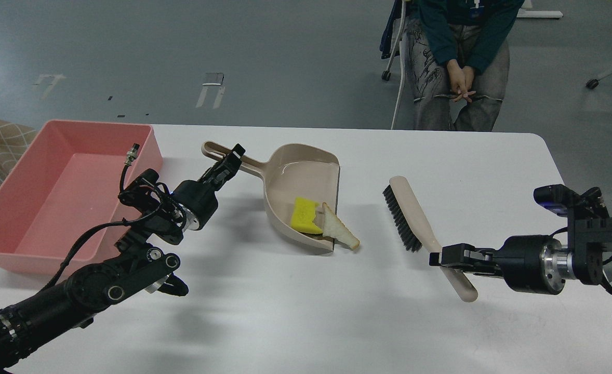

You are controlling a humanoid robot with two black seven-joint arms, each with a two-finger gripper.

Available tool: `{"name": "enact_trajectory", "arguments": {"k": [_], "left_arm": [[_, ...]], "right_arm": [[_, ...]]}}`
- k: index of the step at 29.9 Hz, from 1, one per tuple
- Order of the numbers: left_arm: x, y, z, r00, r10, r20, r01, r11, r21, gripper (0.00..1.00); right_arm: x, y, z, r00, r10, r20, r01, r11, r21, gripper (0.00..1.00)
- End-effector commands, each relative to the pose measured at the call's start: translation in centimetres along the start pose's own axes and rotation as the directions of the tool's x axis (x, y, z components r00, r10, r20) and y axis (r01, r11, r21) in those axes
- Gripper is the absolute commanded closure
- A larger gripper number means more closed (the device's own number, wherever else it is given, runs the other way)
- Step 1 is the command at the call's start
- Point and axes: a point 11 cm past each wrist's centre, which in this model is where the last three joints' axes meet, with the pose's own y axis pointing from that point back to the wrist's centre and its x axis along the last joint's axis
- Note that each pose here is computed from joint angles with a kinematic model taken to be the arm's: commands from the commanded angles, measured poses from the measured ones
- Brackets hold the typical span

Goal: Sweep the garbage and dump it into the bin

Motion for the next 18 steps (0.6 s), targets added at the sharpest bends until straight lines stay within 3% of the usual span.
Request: {"name": "enact_trajectory", "arguments": {"k": [1,18], "left_arm": [[0.0,0.0,0.0,1.0,0.0,0.001,0.0,1.0,0.001,1.0],[-0.2,0.2,-0.2,1.0,-0.004,-0.004,0.004,1.0,0.005,1.0]], "right_arm": [[-0.5,-0.3,0.0,1.0,-0.019,0.004,0.019,1.0,0.006,1.0],[-2.0,-3.4,-1.9,0.996,-0.089,-0.023,0.091,0.994,0.064,1.0]]}}
